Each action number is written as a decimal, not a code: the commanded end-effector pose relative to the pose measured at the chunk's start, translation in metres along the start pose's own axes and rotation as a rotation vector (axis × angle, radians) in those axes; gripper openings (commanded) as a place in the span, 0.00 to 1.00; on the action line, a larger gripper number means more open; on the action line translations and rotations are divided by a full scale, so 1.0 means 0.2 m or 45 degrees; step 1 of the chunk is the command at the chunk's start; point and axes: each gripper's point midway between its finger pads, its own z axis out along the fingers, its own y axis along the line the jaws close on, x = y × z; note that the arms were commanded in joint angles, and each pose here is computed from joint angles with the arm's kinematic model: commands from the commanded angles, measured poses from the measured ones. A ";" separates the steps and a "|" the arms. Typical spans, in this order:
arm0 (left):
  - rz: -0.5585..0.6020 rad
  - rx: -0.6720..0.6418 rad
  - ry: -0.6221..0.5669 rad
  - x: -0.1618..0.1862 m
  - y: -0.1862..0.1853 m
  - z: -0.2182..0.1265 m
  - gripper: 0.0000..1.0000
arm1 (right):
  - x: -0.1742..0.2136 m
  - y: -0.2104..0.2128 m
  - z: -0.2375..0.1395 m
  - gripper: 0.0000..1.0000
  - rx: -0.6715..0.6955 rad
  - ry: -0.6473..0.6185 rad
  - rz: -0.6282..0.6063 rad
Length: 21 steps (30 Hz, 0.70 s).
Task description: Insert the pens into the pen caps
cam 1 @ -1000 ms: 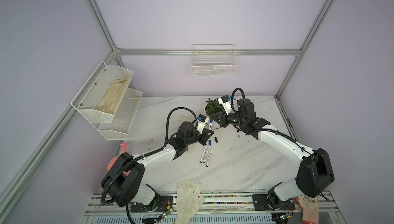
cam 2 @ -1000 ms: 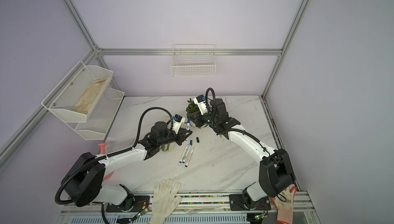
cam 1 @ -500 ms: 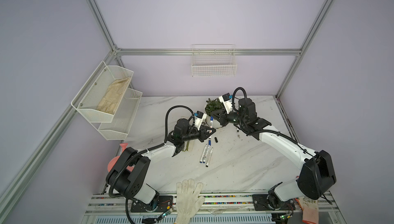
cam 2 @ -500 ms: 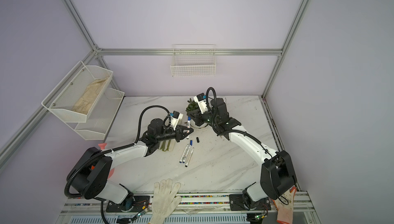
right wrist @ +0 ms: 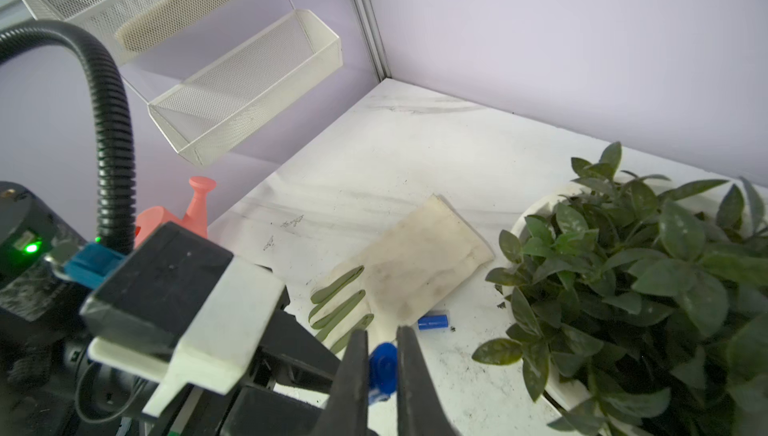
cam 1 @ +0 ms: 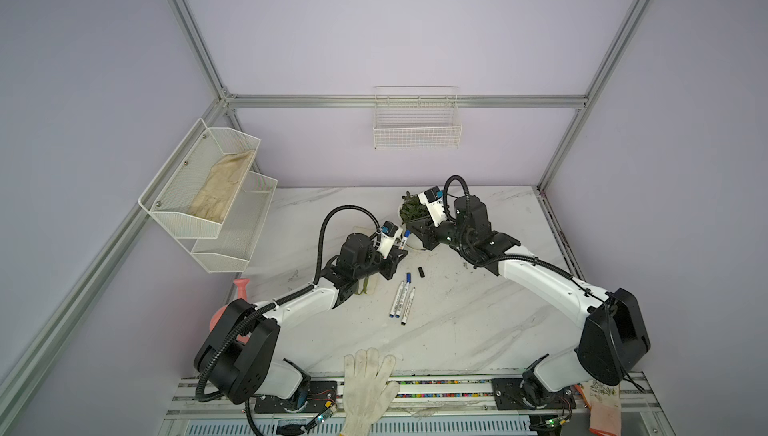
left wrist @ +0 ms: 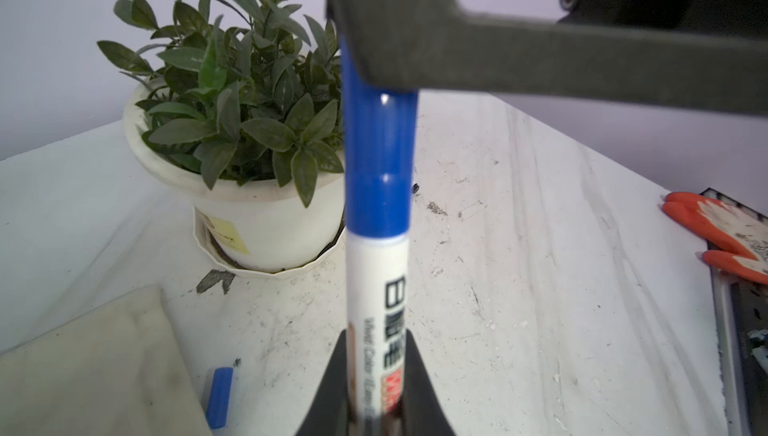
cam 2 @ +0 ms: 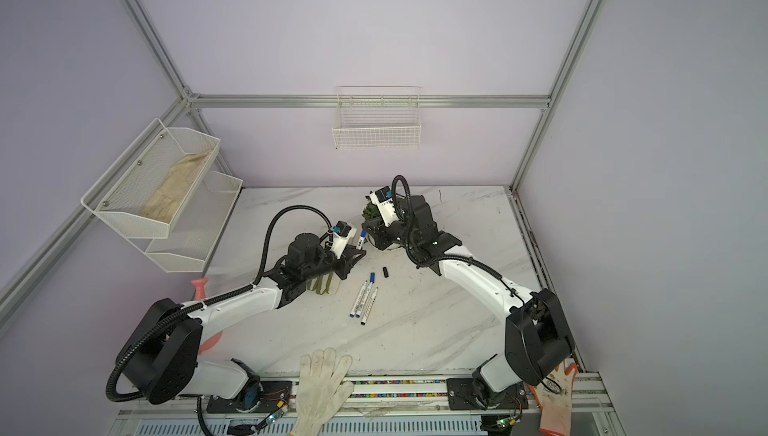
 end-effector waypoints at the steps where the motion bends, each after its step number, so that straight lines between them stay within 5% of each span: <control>1: 0.165 -0.344 -0.874 -1.06 0.15 -0.47 0.00 | 0.87 0.12 -0.04 0.00 -0.091 0.768 0.225; 14: -0.057 -0.043 -1.259 -1.29 0.15 -0.73 0.00 | 0.90 0.12 -0.03 0.00 -0.121 0.818 0.209; 21: -0.049 -0.230 -1.249 -1.32 0.27 -0.74 0.00 | 0.94 0.08 -0.04 0.00 -0.065 0.867 0.190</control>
